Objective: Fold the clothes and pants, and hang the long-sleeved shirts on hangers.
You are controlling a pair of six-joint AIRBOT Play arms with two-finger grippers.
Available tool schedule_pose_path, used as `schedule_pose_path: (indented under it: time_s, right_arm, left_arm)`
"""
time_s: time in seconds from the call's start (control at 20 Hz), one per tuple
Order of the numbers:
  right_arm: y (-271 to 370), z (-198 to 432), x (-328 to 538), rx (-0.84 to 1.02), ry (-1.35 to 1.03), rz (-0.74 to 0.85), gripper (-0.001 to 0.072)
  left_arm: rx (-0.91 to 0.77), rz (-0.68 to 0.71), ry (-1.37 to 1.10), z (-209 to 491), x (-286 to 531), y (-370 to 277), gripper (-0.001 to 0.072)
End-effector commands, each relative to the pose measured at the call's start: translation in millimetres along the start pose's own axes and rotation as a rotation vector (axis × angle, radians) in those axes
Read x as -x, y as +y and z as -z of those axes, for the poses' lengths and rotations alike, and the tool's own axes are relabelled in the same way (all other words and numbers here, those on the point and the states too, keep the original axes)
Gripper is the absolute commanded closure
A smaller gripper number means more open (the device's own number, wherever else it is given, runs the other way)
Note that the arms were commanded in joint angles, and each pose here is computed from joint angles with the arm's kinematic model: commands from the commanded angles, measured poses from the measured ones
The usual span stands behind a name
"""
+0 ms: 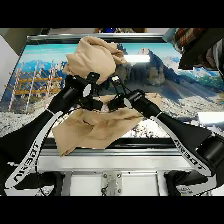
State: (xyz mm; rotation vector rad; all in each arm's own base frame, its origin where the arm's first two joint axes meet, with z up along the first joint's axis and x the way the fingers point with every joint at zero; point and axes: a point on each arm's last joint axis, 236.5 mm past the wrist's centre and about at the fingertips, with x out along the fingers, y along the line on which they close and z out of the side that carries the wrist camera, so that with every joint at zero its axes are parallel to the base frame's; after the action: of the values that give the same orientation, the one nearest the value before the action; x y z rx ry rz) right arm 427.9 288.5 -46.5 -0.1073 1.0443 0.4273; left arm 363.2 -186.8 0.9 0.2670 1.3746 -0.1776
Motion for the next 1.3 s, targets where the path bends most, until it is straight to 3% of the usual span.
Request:
schedule_pose_path:
  time_s: [0.0, 0.1, 0.3, 0.35, 0.4, 0.55, 0.6, 0.65, 0.85, 1.0, 1.15, 1.25]
  right_arm:
    - [-23, -3, -1, -0.096, 0.002, 0.026, 0.0356]
    - [-26, -1, -5, -0.104, 0.011, 0.030, 0.0215]
    - [-29, 4, -12, -0.127, 0.025, 0.037, 0.0230]
    - [-31, 3, -10, -0.132, 0.022, 0.038, 0.0318]
    - [-34, 1, -7, -0.132, 0.019, 0.044, 0.0462]
    - [-63, -9, 23, -0.128, 0.003, 0.103, 0.0485]
    - [-79, -15, 44, -0.132, -0.002, 0.136, 0.0522]
    - [-93, -24, 71, -0.104, -0.014, 0.159, 0.0691]
    - [-124, -74, 224, -0.029, -0.160, 0.219, 0.0687]
    - [-119, -87, 337, -0.021, -0.304, 0.238, 0.0687]
    - [-109, -58, 390, -0.066, -0.325, 0.223, 0.0687]
    - [-108, -16, 391, -0.141, -0.191, 0.220, 0.0687]
  left_arm:
    - [0.003, -0.003, 0.005, 2, 3, 2, 0.0682]
    - [0.005, 0.004, -0.020, -1, 10, 2, 0.0682]
    - [0.013, 0.021, -0.087, -5, 35, 4, 0.0682]
    - [0.015, 0.021, -0.089, -3, 40, 5, 0.0682]
    - [0.016, 0.020, -0.085, 0, 44, 6, 0.0682]
    - [0.023, 0.033, -0.099, 6, 62, 8, 0.0682]
    - [0.029, 0.063, -0.135, 2, 74, 4, 0.0682]
    - [0.037, 0.101, -0.185, -6, 94, -2, 0.0683]
    - [-0.003, 0.333, -0.523, -60, 234, -47, 0.0683]
    - [-0.117, 0.399, -0.732, -72, 321, -85, 0.0683]
    - [-0.144, 0.395, -0.691, -61, 306, -102, 0.0683]
    - [-0.100, 0.369, -0.562, -43, 261, -100, 0.0683]
